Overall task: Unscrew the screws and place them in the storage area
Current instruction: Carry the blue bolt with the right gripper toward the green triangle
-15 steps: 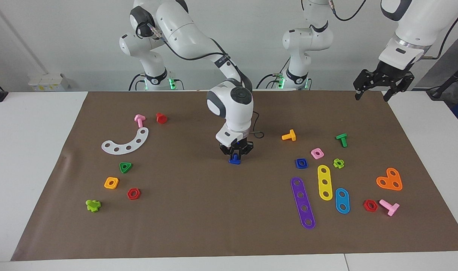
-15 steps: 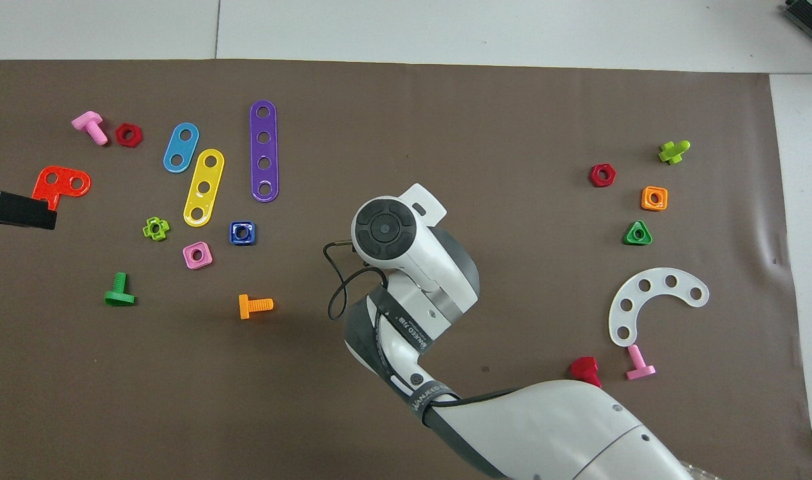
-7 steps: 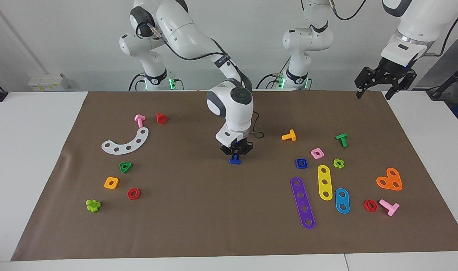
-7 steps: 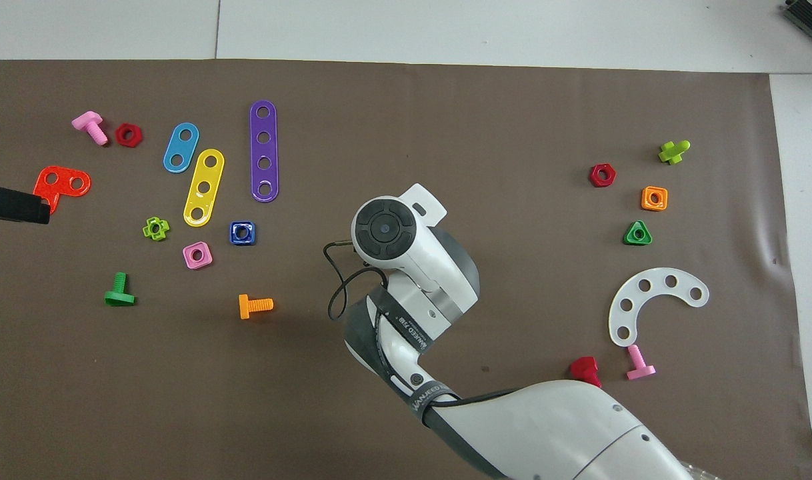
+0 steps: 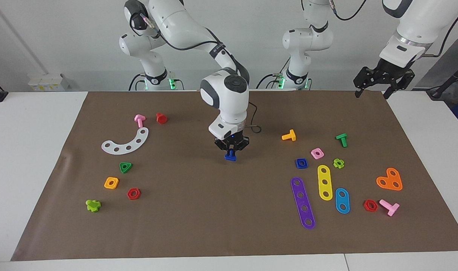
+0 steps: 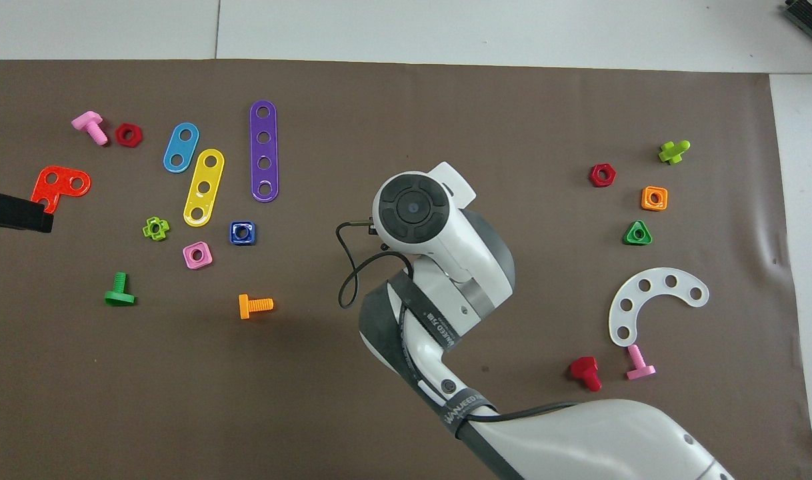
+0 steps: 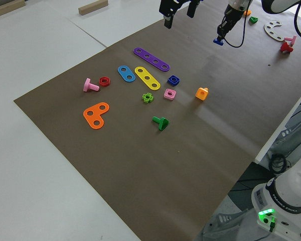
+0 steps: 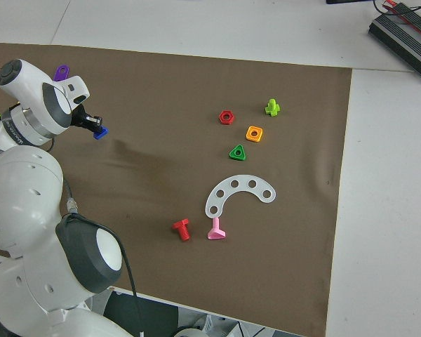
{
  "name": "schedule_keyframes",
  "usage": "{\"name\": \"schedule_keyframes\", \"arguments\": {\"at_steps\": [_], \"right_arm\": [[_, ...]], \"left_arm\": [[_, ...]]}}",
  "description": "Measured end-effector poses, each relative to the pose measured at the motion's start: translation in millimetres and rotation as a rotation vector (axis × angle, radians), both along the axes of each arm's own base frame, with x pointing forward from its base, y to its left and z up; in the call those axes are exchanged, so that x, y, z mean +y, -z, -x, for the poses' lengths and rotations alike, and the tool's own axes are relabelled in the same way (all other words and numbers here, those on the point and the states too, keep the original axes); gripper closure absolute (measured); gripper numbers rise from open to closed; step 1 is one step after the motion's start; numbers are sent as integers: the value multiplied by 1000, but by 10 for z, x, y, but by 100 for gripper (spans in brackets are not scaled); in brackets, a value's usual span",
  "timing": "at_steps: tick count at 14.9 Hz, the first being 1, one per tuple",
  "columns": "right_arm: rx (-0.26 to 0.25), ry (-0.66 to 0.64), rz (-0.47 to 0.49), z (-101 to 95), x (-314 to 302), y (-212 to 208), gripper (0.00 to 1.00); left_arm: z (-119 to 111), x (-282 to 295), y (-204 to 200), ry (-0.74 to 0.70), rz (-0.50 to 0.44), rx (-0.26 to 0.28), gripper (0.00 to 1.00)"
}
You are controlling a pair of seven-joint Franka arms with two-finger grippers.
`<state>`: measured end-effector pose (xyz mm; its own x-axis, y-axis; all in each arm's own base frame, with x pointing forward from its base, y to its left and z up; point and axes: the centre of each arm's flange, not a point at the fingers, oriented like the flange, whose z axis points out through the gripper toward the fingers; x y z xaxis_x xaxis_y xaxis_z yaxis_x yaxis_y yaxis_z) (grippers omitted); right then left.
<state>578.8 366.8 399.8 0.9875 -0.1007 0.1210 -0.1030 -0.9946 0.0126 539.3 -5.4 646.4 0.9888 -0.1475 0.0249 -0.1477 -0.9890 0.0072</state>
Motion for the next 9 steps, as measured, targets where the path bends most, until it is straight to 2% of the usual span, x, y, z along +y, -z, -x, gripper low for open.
{"name": "schedule_keyframes", "arguments": {"at_steps": [2, 5, 9], "right_arm": [[-12, 56, -4, -115, -374, -339, 81], [2, 97, 15, -275, -1026, -643, 81], [36, 86, 36, -511, -1927, -544, 81]], "left_arm": [[1, 1, 5, 0, 0, 2, 0], [1, -2, 8, 0, 0, 2, 0], [1, 12, 10, -2, 0, 3, 0]]}}
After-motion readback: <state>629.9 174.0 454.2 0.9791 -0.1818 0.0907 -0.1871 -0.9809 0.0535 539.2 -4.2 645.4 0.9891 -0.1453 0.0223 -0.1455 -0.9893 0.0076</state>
